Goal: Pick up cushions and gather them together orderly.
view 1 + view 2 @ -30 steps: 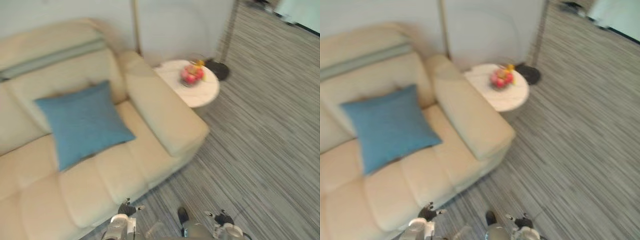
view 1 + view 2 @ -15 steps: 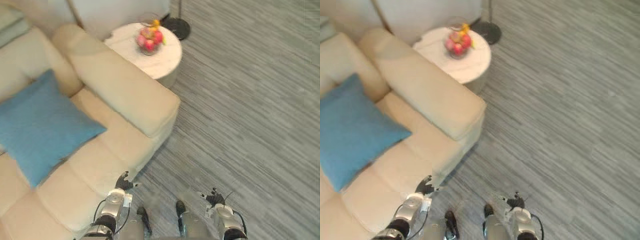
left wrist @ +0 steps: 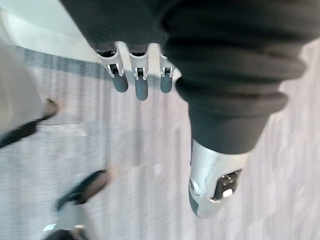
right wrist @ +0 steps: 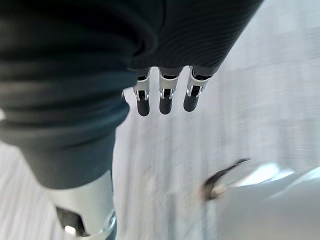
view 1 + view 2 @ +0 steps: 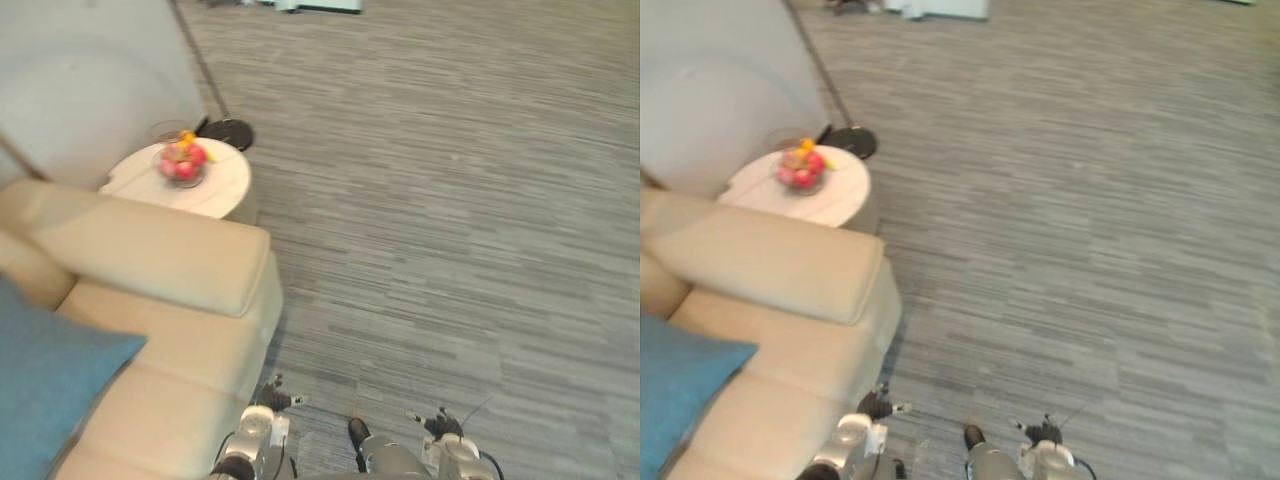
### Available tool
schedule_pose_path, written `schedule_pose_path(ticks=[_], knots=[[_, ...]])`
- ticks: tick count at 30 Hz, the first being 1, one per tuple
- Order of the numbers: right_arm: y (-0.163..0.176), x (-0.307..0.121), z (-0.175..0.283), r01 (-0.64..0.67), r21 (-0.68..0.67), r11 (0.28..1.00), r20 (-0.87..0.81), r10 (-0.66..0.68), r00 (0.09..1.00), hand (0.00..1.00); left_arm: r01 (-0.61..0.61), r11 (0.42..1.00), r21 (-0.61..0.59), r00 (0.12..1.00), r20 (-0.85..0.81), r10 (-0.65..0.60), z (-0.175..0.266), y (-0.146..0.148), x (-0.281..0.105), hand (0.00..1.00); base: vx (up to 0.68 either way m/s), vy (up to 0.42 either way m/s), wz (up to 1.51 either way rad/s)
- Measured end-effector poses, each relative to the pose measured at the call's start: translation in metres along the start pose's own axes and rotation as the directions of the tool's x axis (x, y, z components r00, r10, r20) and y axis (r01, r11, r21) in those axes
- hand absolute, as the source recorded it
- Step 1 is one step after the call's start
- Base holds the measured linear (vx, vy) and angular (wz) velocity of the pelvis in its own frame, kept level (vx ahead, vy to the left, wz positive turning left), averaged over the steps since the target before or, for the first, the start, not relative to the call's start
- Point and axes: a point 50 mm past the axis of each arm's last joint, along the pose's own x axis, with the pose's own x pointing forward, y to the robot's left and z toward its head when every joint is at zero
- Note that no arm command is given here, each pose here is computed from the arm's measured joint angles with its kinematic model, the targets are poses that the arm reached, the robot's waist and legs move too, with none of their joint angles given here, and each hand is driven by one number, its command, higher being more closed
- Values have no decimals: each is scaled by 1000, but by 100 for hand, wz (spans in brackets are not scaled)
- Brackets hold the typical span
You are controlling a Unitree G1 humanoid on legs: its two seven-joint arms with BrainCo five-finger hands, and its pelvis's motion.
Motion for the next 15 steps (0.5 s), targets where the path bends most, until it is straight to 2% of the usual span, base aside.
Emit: schedule_pose_path(ticks=[4,8,13,15], knots=[[2,0,4,-8,1,1000,13,8,1000,0,-28,999,30,999,-20,29,-5,15,0,0,-22,97,-130],[1,1,8,-15,-53,998,35,17,999,0,-74,995,64,997,-5,75,-2,36,1,0,139,-32,-94],[-7,4,12,4,-57,998,47,-1,999,0,-63,995,73,998,12,62,5,32,2,0,151,-164,-43],[-7,3,10,10,-18,1000,38,-10,999,0,-69,996,51,998,5,68,3,33,2,0,109,-172,-47]])
